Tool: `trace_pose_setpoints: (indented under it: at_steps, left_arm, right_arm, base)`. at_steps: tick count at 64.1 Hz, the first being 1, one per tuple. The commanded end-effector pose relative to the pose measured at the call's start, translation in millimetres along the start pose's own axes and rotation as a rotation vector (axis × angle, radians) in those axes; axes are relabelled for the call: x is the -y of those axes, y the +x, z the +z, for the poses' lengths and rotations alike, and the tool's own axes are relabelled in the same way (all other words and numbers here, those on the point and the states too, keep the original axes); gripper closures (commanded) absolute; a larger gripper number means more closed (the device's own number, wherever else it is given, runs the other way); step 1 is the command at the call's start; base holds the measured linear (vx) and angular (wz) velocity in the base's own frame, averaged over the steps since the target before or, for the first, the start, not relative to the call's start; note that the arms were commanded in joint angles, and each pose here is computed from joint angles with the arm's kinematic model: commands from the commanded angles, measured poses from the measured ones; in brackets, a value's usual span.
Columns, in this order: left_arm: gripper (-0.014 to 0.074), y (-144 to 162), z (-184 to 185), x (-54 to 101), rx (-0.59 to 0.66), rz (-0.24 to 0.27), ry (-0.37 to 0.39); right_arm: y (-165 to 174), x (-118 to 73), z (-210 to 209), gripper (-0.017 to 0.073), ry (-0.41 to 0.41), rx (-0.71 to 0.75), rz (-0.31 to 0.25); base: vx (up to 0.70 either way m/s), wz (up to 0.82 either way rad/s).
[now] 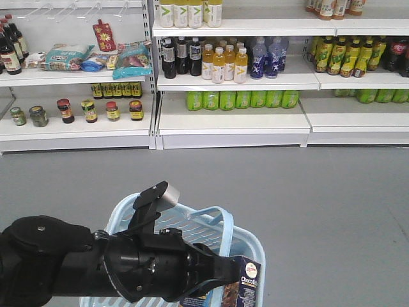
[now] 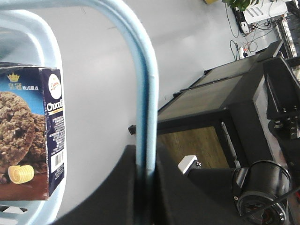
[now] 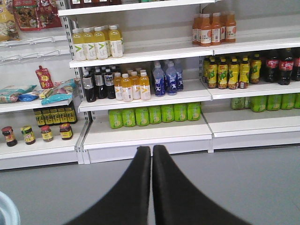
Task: Left arm holds basket, right arm returns cookies
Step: 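Hold the basket with the left gripper while approaching the drink shelves, then hold the basket with the left gripper while turning past the potted plant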
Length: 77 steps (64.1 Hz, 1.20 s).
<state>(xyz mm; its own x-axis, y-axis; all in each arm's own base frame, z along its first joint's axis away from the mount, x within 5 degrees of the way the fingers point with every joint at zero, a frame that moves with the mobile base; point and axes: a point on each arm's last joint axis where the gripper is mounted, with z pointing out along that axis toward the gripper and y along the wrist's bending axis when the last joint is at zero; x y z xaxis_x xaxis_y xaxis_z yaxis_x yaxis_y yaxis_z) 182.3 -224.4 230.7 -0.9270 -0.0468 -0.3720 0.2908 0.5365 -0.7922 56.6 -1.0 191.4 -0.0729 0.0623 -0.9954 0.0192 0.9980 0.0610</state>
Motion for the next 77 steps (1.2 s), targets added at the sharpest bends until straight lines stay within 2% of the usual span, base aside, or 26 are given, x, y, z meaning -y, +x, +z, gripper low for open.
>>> trace_pose_setpoints:
  at_steps: [1,77]
  left_arm:
    - [0.06,-6.4,-9.9,21.1,0.037,-0.007,0.098]
    - [0.06,-6.4,-9.9,21.1,0.037,-0.007,0.098]
  right_arm:
    - [-6.3,-0.6,-1.0,0.0567,-0.007,0.083,-0.011]
    - [-6.3,-0.6,-1.0,0.0567,-0.007,0.083,-0.011]
  base:
    - [0.34,-0.03]
    - [0.35,-0.03]
